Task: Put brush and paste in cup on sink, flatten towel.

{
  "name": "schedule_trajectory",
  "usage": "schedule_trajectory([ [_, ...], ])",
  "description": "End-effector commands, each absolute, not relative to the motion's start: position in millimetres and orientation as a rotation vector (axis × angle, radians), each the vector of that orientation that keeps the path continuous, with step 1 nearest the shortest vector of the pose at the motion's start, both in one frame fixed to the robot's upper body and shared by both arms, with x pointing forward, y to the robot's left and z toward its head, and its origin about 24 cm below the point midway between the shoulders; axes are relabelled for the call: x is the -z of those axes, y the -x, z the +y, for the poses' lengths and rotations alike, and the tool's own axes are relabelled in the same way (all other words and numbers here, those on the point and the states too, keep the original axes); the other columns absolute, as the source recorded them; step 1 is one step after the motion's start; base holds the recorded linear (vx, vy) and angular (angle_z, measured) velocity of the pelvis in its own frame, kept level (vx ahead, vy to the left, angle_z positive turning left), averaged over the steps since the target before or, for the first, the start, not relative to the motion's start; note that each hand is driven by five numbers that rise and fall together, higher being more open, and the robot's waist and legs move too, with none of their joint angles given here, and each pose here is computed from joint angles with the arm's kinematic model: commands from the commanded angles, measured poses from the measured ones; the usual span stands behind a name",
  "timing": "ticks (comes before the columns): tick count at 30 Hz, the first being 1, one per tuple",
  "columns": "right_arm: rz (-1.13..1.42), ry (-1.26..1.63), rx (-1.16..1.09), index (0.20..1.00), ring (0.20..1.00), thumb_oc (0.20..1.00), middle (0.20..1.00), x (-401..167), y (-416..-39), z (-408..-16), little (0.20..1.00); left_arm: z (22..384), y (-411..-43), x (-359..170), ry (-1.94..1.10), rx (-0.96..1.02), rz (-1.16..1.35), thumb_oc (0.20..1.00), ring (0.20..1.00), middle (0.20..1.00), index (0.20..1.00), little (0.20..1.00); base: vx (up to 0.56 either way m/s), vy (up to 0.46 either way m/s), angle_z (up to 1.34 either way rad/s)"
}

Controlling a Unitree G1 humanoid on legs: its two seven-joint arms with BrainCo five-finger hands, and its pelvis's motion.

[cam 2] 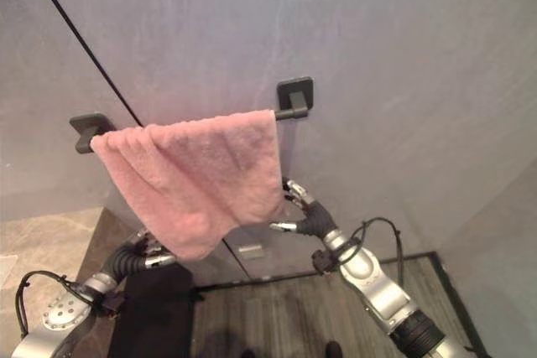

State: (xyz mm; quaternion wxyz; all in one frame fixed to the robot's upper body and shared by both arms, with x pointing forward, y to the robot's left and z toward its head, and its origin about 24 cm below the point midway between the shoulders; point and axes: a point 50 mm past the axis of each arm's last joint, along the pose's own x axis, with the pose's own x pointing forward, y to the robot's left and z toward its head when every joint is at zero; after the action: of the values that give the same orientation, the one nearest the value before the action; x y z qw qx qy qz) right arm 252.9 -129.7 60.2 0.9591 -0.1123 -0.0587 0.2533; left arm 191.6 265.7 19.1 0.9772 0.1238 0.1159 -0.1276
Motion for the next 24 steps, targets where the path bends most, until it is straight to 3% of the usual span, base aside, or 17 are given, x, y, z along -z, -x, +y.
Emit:
schedule_trajectory([
  [1, -0.219, 0.215, -0.521, 1.0, 1.0, 1.0, 1.0, -79, -253, -124, 1.0, 286, -205, -44, -0.379, 0.199, 0.154, 1.0, 1.0, 1.0, 1.0, 1.0, 0.0, 0.0, 0.0],
  [11, -0.301, 0.2, -0.501, 1.0, 1.0, 1.0, 1.0, -99, -260, -125, 1.0, 298, -209, -61, -0.405, 0.127, 0.084, 1.0, 1.0, 1.0, 1.0, 1.0, 0.0, 0.001, 0.0],
  [24, -0.419, 0.217, -0.517, 1.0, 1.0, 1.0, 1.0, -129, -275, -113, 1.0, 288, -235, -83, -0.368, 0.088, -0.061, 1.0, 1.0, 1.0, 1.0, 1.0, 0.0, 0.0, 0.0],
])
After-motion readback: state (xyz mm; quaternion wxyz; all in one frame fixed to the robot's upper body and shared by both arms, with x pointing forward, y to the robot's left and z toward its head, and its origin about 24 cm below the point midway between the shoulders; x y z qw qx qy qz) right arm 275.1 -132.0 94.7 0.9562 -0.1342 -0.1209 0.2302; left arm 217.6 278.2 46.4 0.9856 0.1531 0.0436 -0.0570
